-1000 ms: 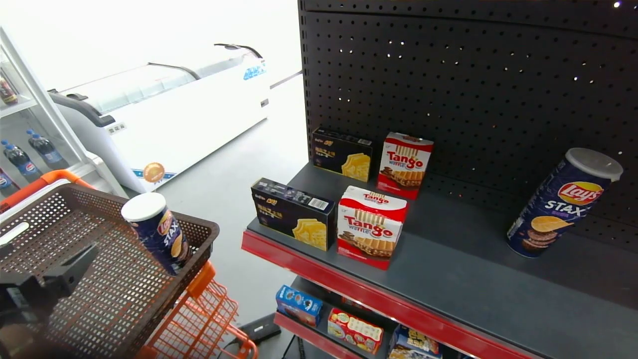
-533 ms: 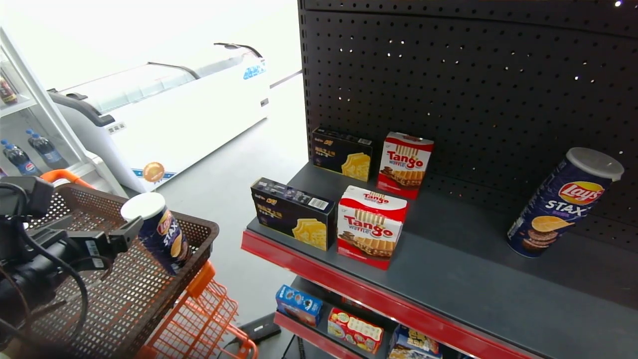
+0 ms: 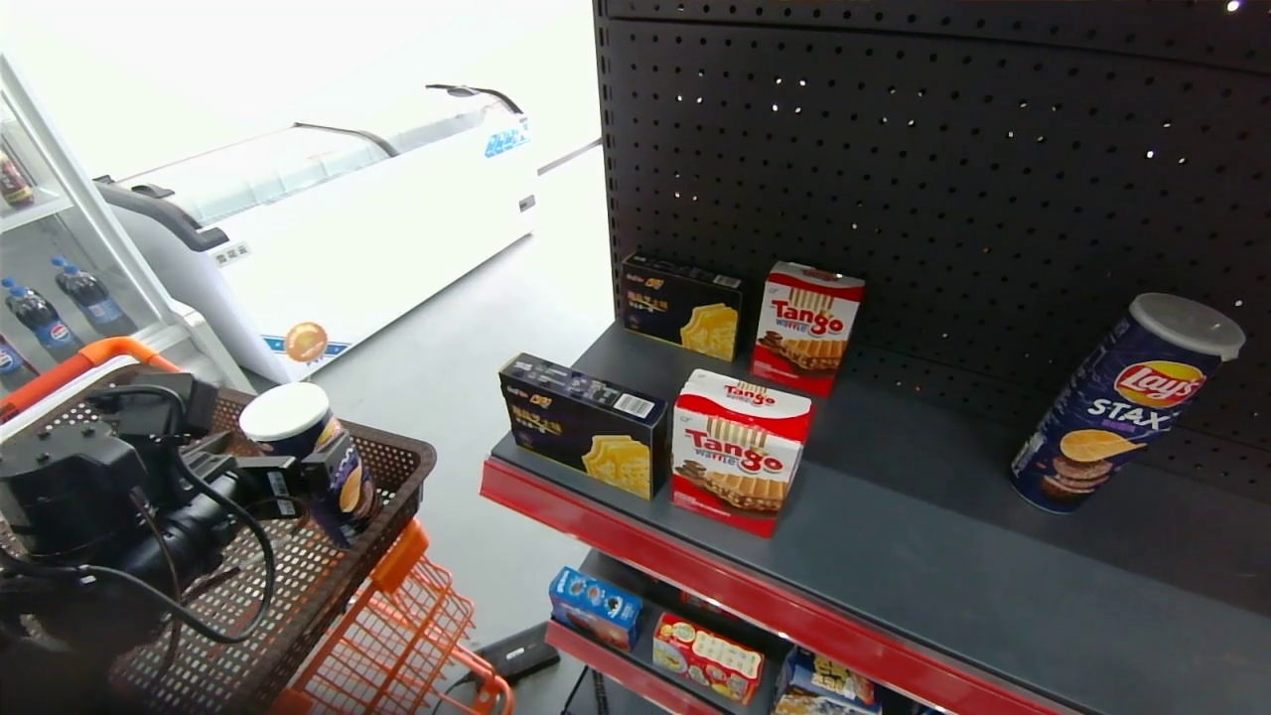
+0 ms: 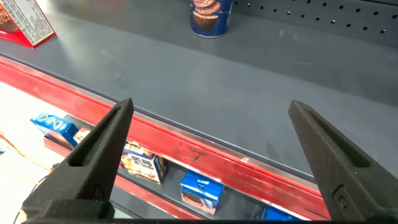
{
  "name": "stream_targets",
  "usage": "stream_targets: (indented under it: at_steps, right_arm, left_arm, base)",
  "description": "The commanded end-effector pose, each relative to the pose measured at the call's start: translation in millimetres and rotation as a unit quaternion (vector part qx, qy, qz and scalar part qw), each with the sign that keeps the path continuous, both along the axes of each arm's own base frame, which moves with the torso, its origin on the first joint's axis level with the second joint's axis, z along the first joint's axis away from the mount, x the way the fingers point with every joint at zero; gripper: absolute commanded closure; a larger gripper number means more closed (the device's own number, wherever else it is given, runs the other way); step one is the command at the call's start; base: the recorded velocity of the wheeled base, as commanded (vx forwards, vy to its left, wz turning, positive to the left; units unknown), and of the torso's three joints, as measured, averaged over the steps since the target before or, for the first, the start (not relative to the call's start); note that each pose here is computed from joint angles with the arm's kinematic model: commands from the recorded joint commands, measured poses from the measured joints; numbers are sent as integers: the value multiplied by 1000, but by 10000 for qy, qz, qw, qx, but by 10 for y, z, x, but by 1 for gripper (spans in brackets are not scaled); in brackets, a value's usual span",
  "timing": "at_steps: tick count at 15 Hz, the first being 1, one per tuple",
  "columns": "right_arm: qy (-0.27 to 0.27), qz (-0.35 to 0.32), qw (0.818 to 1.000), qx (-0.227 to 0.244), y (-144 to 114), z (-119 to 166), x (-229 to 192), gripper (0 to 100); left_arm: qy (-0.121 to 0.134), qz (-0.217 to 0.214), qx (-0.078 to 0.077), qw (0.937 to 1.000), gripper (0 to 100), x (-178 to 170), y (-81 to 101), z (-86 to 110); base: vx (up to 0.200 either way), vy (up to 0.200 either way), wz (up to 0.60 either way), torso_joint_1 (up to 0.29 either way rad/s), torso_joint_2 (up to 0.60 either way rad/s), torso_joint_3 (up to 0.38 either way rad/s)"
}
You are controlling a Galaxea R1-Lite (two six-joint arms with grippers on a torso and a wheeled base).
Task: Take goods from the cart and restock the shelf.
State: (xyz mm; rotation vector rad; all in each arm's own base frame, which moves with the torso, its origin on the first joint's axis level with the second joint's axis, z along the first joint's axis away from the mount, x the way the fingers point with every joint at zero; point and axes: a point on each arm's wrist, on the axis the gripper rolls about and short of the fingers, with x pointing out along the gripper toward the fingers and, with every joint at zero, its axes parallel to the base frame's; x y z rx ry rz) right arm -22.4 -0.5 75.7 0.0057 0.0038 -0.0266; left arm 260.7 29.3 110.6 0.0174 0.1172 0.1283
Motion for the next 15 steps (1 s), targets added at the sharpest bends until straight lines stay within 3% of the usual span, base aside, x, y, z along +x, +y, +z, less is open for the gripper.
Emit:
stream_targets:
  at_steps: [1, 7, 11, 14, 15]
  right_arm:
    - [4, 3, 10000, 2, 0, 0, 1, 0]
    - [4, 3, 10000, 2, 0, 0, 1, 0]
    - [4, 3, 10000, 2, 0, 0, 1, 0]
    - [4, 3, 10000, 2, 0, 0, 1, 0]
    - [4, -5, 10000, 2, 0, 0, 1, 0]
  left_arm:
    - [331, 35, -42, 9994, 0, 134, 28, -224]
    - [138, 166, -92, 9997, 0, 410, 140, -321]
    - [251, 221, -108, 9994, 0, 517, 189, -459]
    - [145, 243, -95, 9996, 0, 678, 229, -500]
    - [107, 243, -89, 9996, 100, 718, 236, -509]
  base:
    - [0, 0, 0, 0, 0, 0]
    - [0, 0, 0, 0, 0, 0]
    - [0, 0, 0, 0, 0, 0]
    - [0, 0, 0, 0, 0, 0]
    - [0, 0, 0, 0, 0, 0]
